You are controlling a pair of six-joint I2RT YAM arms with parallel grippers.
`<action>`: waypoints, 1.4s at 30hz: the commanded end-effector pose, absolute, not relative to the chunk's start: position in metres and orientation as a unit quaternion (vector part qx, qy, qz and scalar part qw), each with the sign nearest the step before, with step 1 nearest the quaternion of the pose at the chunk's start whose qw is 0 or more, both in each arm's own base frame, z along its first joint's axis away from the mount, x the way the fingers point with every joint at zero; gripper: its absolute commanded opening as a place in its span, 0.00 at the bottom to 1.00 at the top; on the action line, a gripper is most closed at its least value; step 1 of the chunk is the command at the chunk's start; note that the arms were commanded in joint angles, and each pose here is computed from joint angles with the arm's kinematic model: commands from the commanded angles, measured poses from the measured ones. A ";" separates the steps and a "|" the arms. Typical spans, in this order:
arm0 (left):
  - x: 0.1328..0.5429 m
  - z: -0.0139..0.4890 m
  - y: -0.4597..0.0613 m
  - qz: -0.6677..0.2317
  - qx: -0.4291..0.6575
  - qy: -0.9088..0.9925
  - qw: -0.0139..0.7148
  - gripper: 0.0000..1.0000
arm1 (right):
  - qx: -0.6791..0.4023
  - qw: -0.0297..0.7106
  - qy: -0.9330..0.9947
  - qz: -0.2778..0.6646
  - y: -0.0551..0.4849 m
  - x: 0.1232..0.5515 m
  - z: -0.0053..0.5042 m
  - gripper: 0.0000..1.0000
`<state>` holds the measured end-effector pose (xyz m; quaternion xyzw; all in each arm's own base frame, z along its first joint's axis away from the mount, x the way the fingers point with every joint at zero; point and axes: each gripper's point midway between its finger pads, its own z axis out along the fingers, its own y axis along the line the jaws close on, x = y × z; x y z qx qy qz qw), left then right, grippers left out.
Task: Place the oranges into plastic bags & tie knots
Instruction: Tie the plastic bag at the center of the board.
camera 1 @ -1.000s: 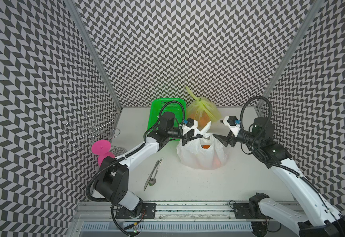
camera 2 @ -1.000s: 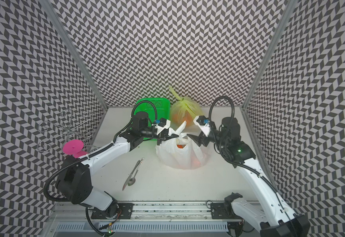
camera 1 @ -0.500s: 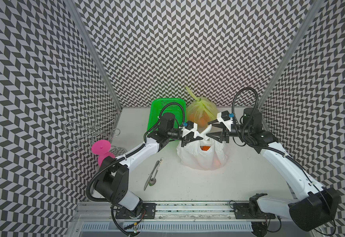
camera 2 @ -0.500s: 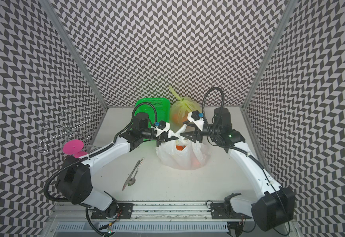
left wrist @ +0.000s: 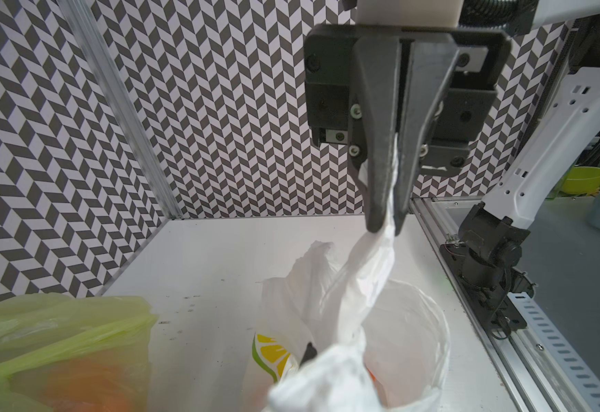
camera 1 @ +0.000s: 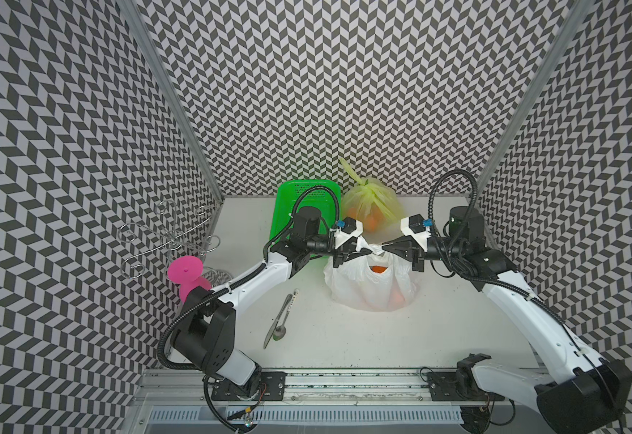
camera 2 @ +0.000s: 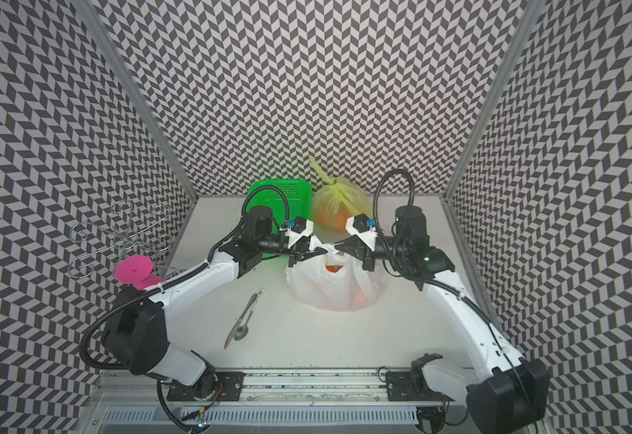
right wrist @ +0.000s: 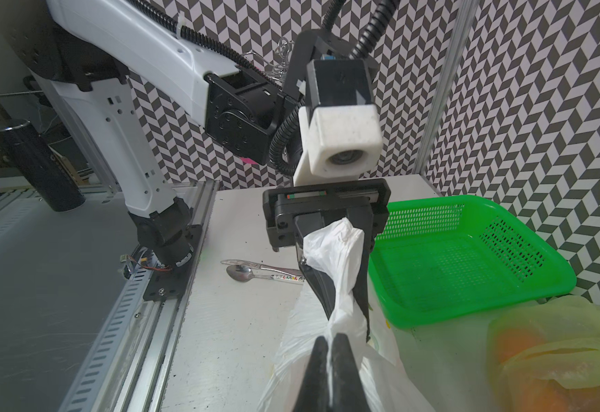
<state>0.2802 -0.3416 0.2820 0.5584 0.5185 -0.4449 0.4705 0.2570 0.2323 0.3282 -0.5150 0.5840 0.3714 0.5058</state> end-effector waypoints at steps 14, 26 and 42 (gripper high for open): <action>0.274 0.289 -0.337 -0.434 0.571 0.501 0.484 0.50 | -0.456 0.541 0.621 0.339 0.226 0.284 0.338 0.00; 0.271 0.316 -0.329 -0.373 0.585 0.492 0.526 0.89 | -0.437 0.533 0.640 0.341 0.228 0.299 0.336 0.00; 0.266 0.350 -0.355 -0.335 0.535 0.552 0.545 1.00 | -0.434 0.533 0.646 0.332 0.227 0.305 0.330 0.00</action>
